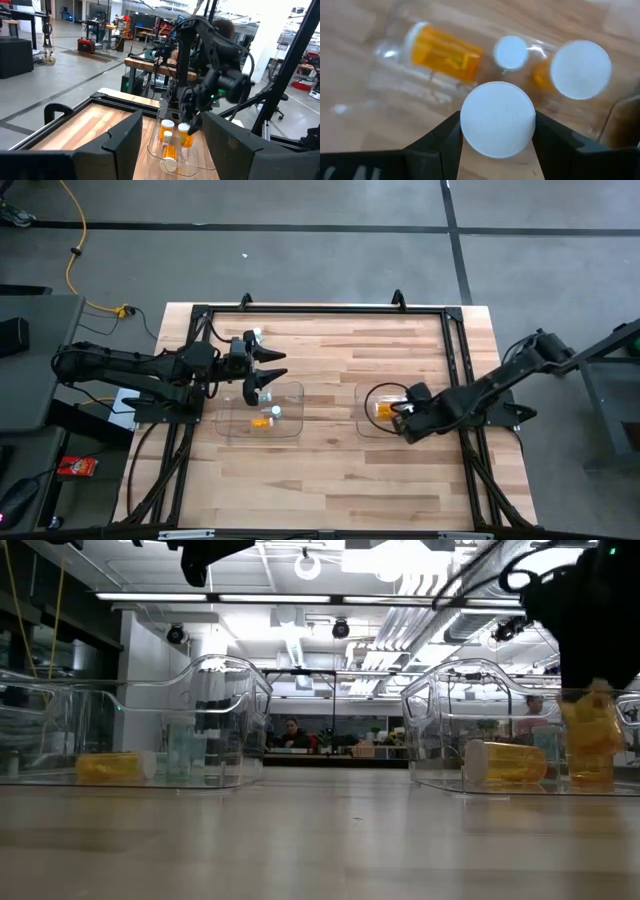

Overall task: Pick and place medicine bottles into bin by pill shape (circle, oval)
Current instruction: Put the orange capsule bottle into the right transparent bin

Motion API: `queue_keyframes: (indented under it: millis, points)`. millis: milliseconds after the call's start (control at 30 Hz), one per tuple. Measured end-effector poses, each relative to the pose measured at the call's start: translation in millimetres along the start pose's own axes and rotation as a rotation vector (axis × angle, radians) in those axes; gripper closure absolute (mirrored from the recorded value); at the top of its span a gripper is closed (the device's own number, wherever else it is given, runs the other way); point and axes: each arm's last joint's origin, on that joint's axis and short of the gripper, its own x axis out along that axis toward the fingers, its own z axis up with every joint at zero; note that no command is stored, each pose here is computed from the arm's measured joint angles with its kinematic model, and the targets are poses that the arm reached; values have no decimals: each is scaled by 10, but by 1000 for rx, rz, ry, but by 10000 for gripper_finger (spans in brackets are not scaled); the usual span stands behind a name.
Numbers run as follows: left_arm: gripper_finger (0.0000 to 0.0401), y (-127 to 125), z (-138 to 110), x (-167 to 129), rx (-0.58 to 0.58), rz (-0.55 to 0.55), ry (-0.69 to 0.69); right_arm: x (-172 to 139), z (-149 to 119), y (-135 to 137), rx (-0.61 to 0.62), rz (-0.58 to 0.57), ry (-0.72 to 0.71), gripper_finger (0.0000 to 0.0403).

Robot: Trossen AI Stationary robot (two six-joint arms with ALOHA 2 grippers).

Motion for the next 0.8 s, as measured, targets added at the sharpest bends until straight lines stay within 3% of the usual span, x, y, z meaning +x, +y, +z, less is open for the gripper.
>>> queue_keyframes:
  millis: [100, 267, 800]
  points:
    - [201, 0, -1, 0, 0, 0, 0, 114, -21, 21, 93, -50, -29, 217]
    - [201, 0, -1, 0, 0, 0, 0, 225, -49, 68, 147, -101, -66, 217]
    - [201, 0, -1, 0, 0, -1, 0, 362, -95, 121, 163, -163, -71, 216]
